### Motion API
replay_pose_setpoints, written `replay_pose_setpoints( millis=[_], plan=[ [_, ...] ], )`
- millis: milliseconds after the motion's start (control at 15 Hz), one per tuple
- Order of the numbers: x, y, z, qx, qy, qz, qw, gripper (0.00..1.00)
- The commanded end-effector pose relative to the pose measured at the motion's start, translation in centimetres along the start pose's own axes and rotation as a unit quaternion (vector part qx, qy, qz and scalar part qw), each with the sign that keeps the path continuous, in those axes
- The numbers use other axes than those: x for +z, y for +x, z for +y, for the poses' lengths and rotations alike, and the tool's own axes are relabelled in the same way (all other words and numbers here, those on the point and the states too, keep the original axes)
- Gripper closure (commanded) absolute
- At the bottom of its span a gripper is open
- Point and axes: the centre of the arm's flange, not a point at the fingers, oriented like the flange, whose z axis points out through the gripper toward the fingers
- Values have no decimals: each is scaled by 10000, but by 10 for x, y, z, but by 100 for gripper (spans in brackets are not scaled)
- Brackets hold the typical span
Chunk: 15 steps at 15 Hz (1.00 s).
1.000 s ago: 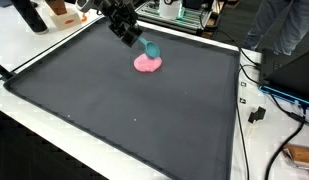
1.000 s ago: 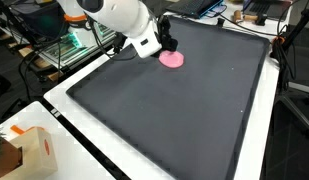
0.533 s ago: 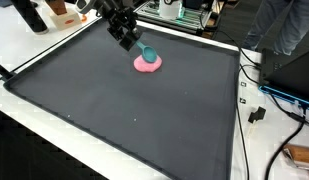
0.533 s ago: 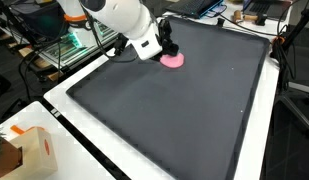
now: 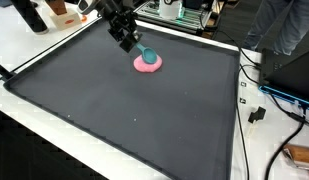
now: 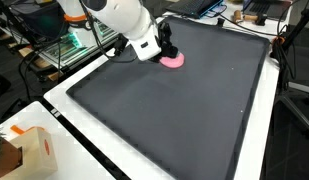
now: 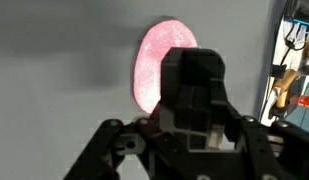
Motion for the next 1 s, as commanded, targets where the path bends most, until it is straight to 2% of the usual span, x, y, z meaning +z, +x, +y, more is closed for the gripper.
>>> replay_pose_setpoints(
  millis=[0, 400, 733, 933],
  plan=[
    [20, -9, 19, 194, -380, -125, 9990, 71],
    [23, -12, 22, 181, -659, -253, 9973, 71],
    [23, -11, 23, 432, -655, -135, 9968, 71],
    [25, -12, 23, 414, -701, -234, 9964, 71]
  ],
)
